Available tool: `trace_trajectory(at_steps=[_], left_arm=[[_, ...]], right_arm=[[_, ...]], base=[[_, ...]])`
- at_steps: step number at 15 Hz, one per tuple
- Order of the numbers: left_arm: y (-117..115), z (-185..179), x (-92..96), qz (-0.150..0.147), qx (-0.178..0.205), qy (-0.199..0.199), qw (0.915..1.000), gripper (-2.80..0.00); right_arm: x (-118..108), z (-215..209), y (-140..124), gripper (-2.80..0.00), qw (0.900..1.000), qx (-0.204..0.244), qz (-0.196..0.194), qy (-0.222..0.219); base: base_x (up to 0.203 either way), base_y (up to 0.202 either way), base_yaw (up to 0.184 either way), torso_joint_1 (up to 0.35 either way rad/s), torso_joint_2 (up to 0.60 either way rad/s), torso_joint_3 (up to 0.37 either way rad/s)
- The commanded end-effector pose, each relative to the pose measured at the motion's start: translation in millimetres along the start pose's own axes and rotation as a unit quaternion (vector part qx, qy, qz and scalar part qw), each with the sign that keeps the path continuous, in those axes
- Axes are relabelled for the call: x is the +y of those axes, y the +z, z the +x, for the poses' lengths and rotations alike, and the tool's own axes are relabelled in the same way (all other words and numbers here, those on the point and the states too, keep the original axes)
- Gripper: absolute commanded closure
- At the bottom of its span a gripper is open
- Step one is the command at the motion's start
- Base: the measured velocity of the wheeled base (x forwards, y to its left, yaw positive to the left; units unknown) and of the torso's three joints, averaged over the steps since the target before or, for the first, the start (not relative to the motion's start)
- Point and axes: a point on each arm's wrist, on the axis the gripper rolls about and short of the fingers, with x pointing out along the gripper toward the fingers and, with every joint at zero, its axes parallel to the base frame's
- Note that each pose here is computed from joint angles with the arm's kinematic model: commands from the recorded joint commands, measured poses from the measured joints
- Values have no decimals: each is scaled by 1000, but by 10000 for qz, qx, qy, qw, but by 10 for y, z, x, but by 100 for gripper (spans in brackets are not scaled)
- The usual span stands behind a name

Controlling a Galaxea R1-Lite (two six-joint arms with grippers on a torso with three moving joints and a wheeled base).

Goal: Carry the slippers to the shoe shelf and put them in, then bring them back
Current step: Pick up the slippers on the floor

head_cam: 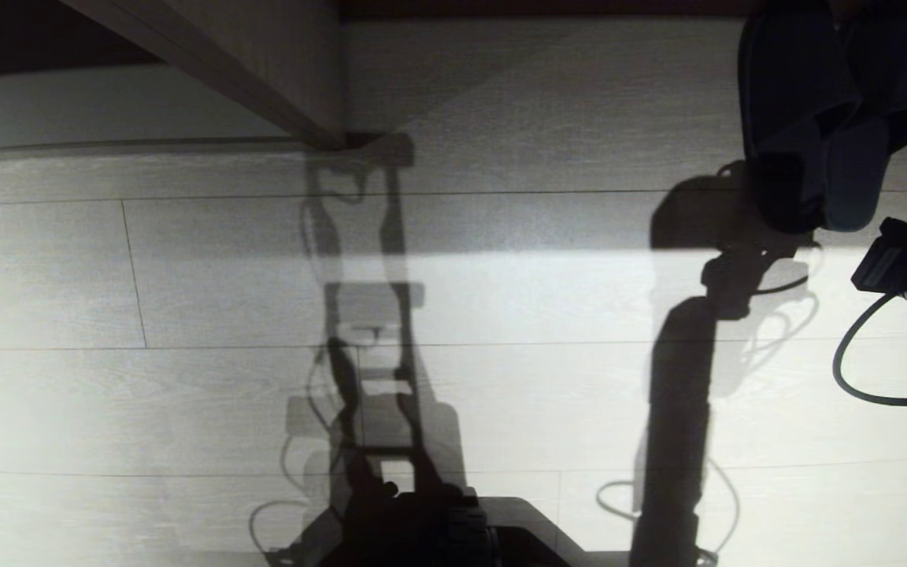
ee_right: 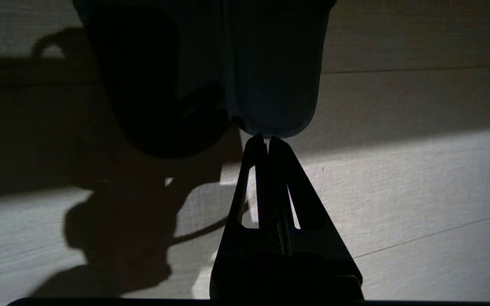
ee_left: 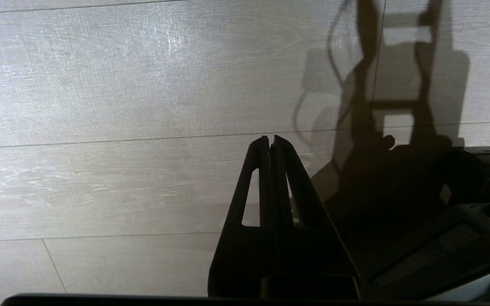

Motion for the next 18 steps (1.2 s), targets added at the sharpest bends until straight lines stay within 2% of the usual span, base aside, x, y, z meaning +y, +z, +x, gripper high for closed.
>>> trace_trajectory(at_steps=[1,3,4,9,13,14,16,18], left_arm=[[0,0,0,3,-1,0,10000,0],[0,0,0,3,-1,0,10000,0],[0,0,0,-4,-1,0,10000,0],[0,0,0,1,-1,0,10000,0],[0,0,0,3,-1,-8,10000,0],[0,0,0,3,-1,-8,10000,0],[0,0,0,-4,-1,0,10000,0],[0,0,0,-4,-1,-8,10000,0]], right_arm=[[-22,107,11,0,9999,-88,-33,-81],[-50,189,8,0,9998,-139,-89,-146],[-70,241,-35,-280,9997,-124,-151,-147],[-62,433,-102,-280,9997,-223,-64,-87],[-32,604,-104,-280,9985,-327,429,-73],[-32,605,-104,-280,9985,-327,430,-73],[-14,721,-120,-280,9952,-457,866,-43],[-1,771,-71,-280,9924,-696,1006,148]], base=[[0,0,0,0,0,0],[0,0,0,0,0,0],[0,0,0,0,0,0],[0,0,0,0,0,0],[0,0,0,0,0,0],[0,0,0,0,0,0],[0,0,0,0,0,0],[0,0,0,0,0,0]])
